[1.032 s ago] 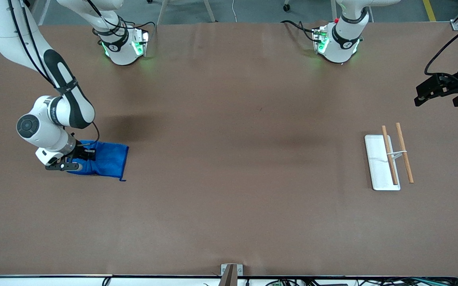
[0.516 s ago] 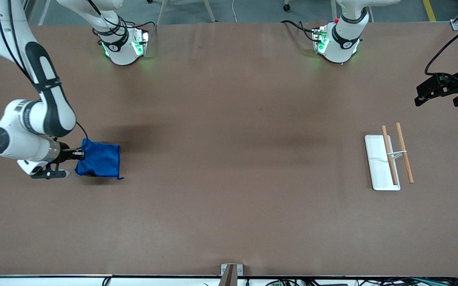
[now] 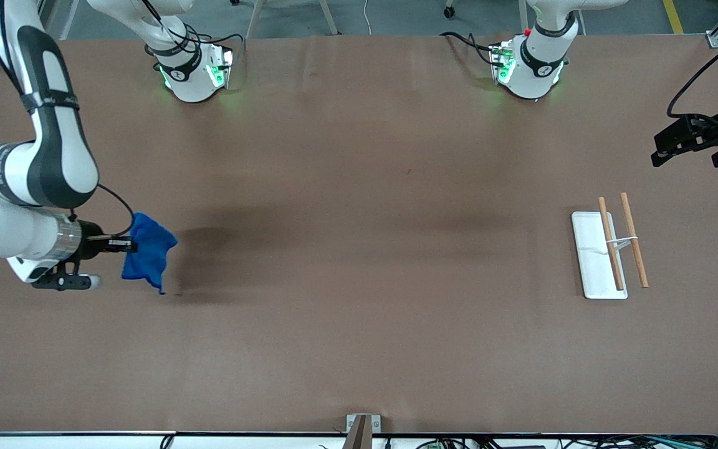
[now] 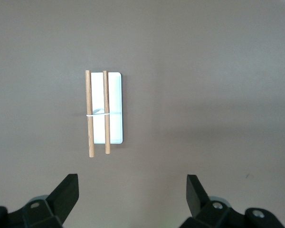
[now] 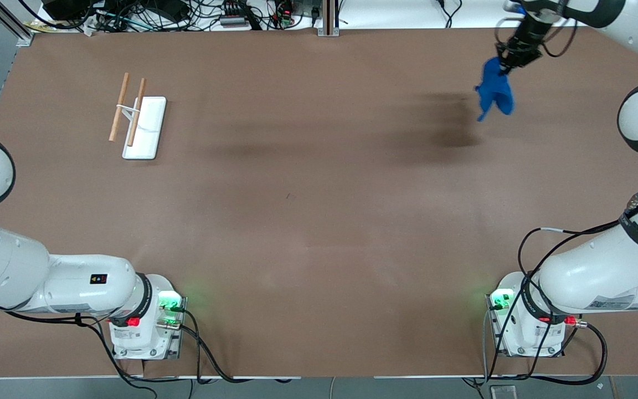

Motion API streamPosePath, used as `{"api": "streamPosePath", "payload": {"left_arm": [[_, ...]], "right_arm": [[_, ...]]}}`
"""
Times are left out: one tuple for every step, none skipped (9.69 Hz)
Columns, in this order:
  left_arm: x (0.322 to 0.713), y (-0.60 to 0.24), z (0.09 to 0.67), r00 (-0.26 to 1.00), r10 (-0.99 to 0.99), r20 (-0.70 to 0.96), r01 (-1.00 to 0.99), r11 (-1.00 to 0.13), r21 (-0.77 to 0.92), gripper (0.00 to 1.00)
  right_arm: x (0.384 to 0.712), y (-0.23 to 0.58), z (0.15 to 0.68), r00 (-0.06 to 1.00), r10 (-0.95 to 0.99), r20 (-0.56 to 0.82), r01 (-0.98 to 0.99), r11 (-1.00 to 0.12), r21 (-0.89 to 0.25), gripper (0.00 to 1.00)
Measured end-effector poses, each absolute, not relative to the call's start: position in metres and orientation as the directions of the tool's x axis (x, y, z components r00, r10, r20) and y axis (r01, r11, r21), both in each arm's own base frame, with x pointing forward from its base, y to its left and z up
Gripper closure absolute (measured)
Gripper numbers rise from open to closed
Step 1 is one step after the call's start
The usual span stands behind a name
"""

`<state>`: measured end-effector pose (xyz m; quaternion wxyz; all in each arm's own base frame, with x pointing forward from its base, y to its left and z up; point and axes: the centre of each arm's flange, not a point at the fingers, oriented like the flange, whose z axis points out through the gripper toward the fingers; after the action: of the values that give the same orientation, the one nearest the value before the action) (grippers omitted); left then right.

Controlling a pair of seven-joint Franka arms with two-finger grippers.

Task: Right arm passes towel to left arm to hang
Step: 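Lift the blue towel with the right gripper toward the table's middle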

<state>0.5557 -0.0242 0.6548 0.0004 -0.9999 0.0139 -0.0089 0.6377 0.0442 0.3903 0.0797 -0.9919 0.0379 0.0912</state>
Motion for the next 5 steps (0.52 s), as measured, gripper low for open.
{"api": "streamPosePath", "payload": {"left_arm": [[0.556,-0.024,0.655,0.999,-0.029,0.018,-0.029,-1.0,-0.001,0.0],[0.556,-0.025,0.655,0.999,-0.033,0.018,-0.033,-0.999,-0.001,0.0],[0.556,-0.026,0.655,0.999,-0.036,0.018,-0.036,-0.999,-0.001,0.0],[0.555,-0.028,0.655,0.999,-0.039,0.019,-0.039,-0.999,0.003,0.0],[0.555,-0.032,0.655,0.999,-0.044,0.014,-0.045,-0.998,0.037,0.0]], "right_arm": [[0.635,0.092,0.408,0.98,-0.071,-0.185,-0.109,-0.973,-0.204,0.93],[0.63,0.135,0.422,0.978,-0.072,-0.197,-0.129,-0.948,-0.291,0.93],[0.626,0.17,0.435,0.975,-0.07,-0.213,-0.152,-0.903,-0.401,0.93],[0.624,0.195,0.444,0.972,-0.068,-0.223,-0.173,-0.85,-0.497,0.93],[0.621,0.219,0.451,0.972,-0.066,-0.226,-0.187,-0.799,-0.571,0.93]]}}
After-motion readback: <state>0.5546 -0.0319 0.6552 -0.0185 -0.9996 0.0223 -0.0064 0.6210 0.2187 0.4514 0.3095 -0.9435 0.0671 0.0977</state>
